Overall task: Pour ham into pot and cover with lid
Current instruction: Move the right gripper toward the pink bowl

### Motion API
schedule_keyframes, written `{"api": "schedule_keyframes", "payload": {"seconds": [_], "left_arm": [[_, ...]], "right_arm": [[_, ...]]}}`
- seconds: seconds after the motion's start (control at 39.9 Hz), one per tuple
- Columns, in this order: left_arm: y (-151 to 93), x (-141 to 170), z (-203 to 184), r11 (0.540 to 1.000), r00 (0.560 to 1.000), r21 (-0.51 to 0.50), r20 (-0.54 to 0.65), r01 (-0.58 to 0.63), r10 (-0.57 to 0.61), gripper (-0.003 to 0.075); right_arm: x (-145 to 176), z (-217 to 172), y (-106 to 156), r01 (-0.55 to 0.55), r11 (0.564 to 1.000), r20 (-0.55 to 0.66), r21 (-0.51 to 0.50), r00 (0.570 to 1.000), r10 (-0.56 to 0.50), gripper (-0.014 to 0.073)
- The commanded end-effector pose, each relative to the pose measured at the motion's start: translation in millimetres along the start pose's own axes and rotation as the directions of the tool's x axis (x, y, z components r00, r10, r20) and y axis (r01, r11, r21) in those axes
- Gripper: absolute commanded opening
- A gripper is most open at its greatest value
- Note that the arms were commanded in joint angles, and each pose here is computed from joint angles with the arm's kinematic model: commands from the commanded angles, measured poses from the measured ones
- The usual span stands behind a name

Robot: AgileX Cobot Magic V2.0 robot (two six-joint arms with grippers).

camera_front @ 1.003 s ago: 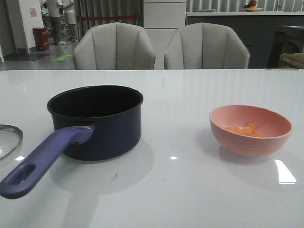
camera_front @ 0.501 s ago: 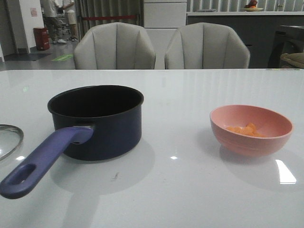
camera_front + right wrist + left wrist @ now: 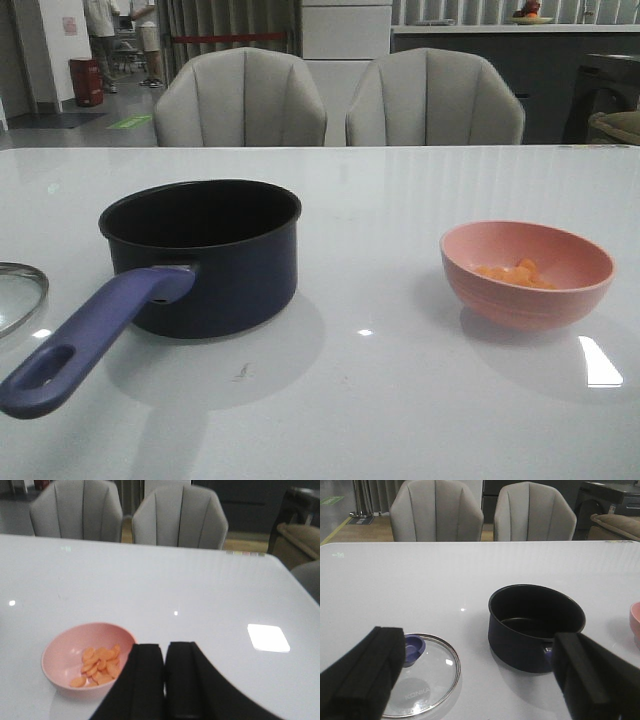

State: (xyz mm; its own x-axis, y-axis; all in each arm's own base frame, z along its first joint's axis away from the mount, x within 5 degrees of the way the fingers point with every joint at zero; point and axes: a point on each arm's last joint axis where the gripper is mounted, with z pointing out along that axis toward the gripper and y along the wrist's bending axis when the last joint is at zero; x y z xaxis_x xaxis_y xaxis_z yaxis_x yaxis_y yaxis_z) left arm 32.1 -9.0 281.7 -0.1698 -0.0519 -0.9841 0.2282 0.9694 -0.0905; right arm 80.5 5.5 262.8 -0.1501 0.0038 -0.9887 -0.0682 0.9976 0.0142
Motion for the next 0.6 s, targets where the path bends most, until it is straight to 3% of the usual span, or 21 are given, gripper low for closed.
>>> {"api": "schedule_keyframes", "payload": {"seconds": [0.0, 0.33, 0.38, 0.58], "left_arm": [[-2, -15, -3, 1.000, 0.995, 0.021, 0.104, 0.006, -0.008, 0.0625], [-2, -15, -3, 1.000, 0.994, 0.021, 0.104, 0.006, -0.008, 0.0625], [-2, -15, -3, 1.000, 0.994, 0.021, 0.104, 0.006, -0.008, 0.0624], [-2, -15, -3, 1.000, 0.994, 0.021, 0.104, 0.006, -0.008, 0.0624]], "right_arm": [[-13, 9, 0, -0.009, 1.000, 0.014, -0.001, 1.000, 0.009, 0.0160], [-26, 38, 2, -0.022, 1.000, -0.049, -0.004, 0.999, 0.022, 0.0170], [-32, 45, 2, -0.021, 1.000, -0.082, -0.001, 0.996, 0.021, 0.0203], [-53, 82, 1, -0.020, 1.000, -0.283, 0.021, 0.959, 0.025, 0.0475]]}}
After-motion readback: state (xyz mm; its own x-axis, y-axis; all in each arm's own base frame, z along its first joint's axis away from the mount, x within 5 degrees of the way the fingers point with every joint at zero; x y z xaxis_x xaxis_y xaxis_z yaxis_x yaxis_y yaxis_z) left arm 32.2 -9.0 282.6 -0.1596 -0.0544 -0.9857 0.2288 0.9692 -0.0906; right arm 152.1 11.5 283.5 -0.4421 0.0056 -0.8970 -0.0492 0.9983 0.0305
